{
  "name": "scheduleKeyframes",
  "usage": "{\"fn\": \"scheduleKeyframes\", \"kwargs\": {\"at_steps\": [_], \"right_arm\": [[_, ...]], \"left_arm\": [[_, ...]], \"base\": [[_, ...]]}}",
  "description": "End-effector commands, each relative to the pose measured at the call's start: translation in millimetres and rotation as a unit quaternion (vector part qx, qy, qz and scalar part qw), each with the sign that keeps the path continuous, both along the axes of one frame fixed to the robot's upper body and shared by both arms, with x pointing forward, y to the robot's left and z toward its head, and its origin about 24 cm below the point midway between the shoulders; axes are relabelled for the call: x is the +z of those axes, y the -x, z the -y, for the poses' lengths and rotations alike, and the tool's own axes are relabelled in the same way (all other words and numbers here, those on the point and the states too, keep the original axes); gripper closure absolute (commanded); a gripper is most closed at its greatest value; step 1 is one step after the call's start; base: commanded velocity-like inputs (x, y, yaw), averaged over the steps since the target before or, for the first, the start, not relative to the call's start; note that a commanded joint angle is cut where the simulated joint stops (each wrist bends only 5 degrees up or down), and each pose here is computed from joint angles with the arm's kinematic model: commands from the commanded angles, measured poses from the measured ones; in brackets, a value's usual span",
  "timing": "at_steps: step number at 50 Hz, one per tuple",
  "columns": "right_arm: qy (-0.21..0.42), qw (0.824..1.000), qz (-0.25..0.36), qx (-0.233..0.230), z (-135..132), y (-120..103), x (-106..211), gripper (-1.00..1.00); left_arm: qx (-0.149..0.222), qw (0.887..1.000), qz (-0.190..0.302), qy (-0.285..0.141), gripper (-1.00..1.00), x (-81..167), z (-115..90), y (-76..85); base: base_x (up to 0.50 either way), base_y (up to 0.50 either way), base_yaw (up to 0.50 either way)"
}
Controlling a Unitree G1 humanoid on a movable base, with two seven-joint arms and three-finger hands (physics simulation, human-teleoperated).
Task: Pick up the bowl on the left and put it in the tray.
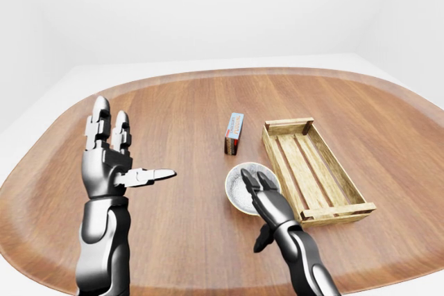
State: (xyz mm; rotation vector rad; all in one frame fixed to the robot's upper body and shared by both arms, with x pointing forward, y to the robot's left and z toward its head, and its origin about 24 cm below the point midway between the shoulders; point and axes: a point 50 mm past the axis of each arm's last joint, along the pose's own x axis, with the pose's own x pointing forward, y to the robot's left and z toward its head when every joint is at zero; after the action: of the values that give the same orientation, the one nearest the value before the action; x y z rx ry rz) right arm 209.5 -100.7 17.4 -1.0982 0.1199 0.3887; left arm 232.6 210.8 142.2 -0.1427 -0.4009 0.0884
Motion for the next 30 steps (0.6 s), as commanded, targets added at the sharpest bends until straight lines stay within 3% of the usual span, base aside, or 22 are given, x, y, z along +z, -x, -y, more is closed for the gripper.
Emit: {"fn": "scheduleKeyframes", "kwargs": {"at_steps": [1, 30], "right_arm": [[0.021, 0.999, -0.036, 0.002, 1, -3, -19, -1.0], [0.045, 0.997, -0.064, -0.007, 12, -14, -27, -1.0]], "left_arm": [[0.003, 0.999, -0.049, -0.009, -1.0, -20, 6, -8.5], [0.001, 0.999, -0.053, -0.01, -1.0, -23, 7, -8.0]], "base": [[0.0, 0.0, 0.0], [0.0, 0.0, 0.0]]}}
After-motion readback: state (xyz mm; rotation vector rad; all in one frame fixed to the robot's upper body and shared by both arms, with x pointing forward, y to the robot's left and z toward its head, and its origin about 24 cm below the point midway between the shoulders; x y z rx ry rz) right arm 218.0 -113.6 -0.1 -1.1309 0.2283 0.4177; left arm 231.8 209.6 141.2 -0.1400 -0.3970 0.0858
